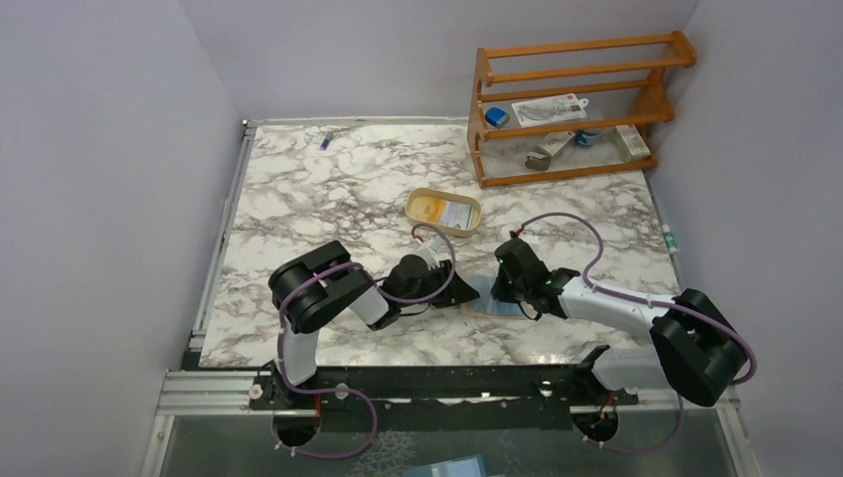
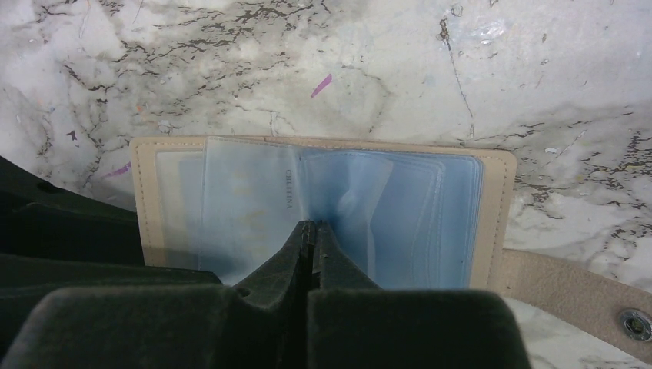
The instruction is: Take the credit cards out of the card holder
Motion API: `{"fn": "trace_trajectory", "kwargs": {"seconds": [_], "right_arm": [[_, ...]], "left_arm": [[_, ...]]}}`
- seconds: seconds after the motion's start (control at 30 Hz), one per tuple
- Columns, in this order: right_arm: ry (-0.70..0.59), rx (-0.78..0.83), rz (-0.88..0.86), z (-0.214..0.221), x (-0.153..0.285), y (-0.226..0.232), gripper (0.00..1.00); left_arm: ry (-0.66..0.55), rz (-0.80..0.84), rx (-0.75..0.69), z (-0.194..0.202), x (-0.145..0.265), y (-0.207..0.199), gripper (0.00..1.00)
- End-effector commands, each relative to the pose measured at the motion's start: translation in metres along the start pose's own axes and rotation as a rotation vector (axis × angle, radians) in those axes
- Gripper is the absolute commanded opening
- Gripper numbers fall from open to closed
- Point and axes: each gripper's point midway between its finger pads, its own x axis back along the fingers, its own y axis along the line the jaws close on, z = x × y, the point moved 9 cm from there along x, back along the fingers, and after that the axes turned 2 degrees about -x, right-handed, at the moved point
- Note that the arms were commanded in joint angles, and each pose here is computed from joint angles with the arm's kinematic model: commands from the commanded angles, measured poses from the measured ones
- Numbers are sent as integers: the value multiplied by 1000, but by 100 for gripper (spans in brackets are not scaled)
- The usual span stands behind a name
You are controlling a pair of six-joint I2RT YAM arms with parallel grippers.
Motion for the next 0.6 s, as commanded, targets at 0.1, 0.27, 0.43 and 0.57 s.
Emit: {"fn": "trace_trajectory", "kwargs": {"seconds": [0.1,0.27,0.43,0.57], "right_arm": [[128,19,-4,21,0,-6,1],[131,20,-7,22,-2,-6,1],[141,18,-19,25,-4,-6,1],[145,17,-23,26,-4,-6,1]], "left_arm": [[22,-115,24,19,-3,16,35],[5,-136,32,22,13,19,35],[6,-152,34,26,22,24,35],[2,-107,38,25,14,22,18]]}}
